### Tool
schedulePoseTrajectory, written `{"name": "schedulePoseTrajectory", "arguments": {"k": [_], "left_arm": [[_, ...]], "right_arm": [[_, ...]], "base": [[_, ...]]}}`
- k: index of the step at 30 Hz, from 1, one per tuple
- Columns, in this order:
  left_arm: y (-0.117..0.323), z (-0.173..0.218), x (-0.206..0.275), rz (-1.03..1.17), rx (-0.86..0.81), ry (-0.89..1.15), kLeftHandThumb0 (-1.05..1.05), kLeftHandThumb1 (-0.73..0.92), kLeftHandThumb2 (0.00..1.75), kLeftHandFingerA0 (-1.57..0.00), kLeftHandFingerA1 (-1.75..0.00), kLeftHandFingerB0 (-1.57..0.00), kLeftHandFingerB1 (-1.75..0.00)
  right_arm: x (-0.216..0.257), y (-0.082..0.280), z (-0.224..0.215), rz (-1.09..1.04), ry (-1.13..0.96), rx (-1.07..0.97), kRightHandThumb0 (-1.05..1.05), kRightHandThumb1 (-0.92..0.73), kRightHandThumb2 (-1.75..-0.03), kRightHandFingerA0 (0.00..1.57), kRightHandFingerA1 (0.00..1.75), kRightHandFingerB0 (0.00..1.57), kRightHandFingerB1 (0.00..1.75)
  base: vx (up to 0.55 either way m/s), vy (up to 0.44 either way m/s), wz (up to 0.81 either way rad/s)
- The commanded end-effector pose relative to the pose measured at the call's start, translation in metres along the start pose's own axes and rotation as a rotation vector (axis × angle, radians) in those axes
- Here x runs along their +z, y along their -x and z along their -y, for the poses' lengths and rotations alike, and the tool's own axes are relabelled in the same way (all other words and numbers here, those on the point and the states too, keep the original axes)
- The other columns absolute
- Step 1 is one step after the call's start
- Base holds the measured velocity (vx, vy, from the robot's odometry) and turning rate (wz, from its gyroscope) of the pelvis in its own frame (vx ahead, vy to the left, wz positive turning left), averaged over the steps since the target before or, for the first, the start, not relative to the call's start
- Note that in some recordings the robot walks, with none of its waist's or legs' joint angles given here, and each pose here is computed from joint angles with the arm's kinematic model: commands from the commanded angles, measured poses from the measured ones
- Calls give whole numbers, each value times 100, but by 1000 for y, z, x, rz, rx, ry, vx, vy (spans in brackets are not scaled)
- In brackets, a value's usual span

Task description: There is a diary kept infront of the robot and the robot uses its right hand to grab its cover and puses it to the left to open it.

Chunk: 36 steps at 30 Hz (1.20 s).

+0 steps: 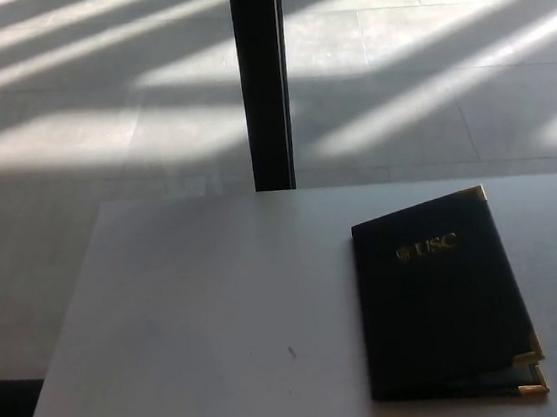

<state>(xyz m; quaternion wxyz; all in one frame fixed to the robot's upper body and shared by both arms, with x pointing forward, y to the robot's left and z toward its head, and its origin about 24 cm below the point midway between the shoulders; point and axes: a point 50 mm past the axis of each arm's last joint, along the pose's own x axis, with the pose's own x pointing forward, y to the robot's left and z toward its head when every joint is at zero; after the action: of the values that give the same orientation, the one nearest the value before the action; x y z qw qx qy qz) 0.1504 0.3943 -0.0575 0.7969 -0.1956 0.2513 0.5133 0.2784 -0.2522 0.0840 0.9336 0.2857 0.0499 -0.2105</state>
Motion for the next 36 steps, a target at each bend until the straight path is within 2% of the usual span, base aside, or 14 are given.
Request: {"name": "schedulePoseTrajectory", "arguments": {"k": [1, 4, 6, 7, 8, 12, 13, 18, 20, 25, 28, 30, 35, 36], "left_arm": [[-1, -3, 9, 26, 6, 5, -81, 92, 160, -71, -127, -30, -100], [-1, -2, 9, 22, 10, 10, -81, 92, 160, -86, -135, -34, -102], [-1, -1, 8, 25, -2, 5, -81, 92, 160, -77, -130, -30, -101], [-1, -1, 8, 24, 5, 12, -82, 92, 160, -87, -136, -34, -103], [-1, -1, 8, 24, 8, 7, -81, 92, 159, -90, -137, -36, -103], [-1, -2, 8, 19, 6, 7, -80, 92, 159, -81, -132, -31, -100], [-1, -1, 8, 22, 14, 10, -79, 92, 159, -85, -134, -49, -110], [-1, -2, 8, 18, 10, 22, -82, 92, 160, -76, -130, -25, -98], [-1, -2, 8, 22, 10, 14, -81, 92, 160, -83, -133, -35, -102], [-1, -2, 9, 23, 16, 10, -81, 92, 159, -83, -133, -30, -100], [-1, -2, 9, 26, 3, 8, -80, 92, 160, -72, -128, -23, -96], [-1, -2, 10, 23, 11, 12, -81, 92, 160, -91, -138, -33, -102], [-1, -2, 9, 27, 19, -12, -84, 92, 161, -95, -140, -42, -107], [-2, -2, 9, 26, 18, -11, -83, 92, 160, -84, -134, -32, -101]], "right_arm": [[-21, 4, -1, -37, 27, 9, -79, -92, -72, 38, 55, 29, 42], [-35, 7, -3, -73, 22, 15, -80, -92, -72, 38, 61, 29, 42], [-42, 7, -5, -85, 41, 24, -80, -92, -73, 40, 63, 30, 45], [-46, 8, -6, -96, 47, 24, -77, -75, -111, 40, 67, 28, 55], [-49, 9, -6, -103, 55, 25, -80, -92, -74, 44, 64, 32, 44], [-62, 12, -8, -138, 38, 35, -80, -92, -73, 39, 61, 29, 43], [-64, 13, -8, -142, 37, 34, -80, -92, -73, 37, 60, 28, 43], [-73, 15, -8, -170, 8, 25, -80, -92, -74, 37, 58, 28, 44], [-76, 15, -8, -171, 4, 13, -77, -92, -74, 37, 55, 28, 41], [-81, 16, -14, -184, -14, -23, -75, -92, -75, 41, 55, 31, 41], [-90, 19, -21, -193, -22, -23, -76, -92, -75, 41, 57, 31, 42], [-94, 22, -32, -202, -40, -8, -78, -92, -72, 42, 56, 35, 43], [-98, 31, -68, -223, -22, 109, -72, -92, -75, 41, 54, 29, 39], [-98, 32, -73, -225, -16, 126, -72, -92, -75, 42, 54, 30, 39]], "base": [[0, 0, 0], [0, 0, 0], [0, 0, 0], [0, 0, 0], [0, 0, 0], [0, 0, 0], [0, 0, 0], [0, 0, 0], [0, 0, 0], [0, 0, 0], [0, 0, 0], [0, 0, 0], [0, 0, 0], [0, 0, 0]]}}
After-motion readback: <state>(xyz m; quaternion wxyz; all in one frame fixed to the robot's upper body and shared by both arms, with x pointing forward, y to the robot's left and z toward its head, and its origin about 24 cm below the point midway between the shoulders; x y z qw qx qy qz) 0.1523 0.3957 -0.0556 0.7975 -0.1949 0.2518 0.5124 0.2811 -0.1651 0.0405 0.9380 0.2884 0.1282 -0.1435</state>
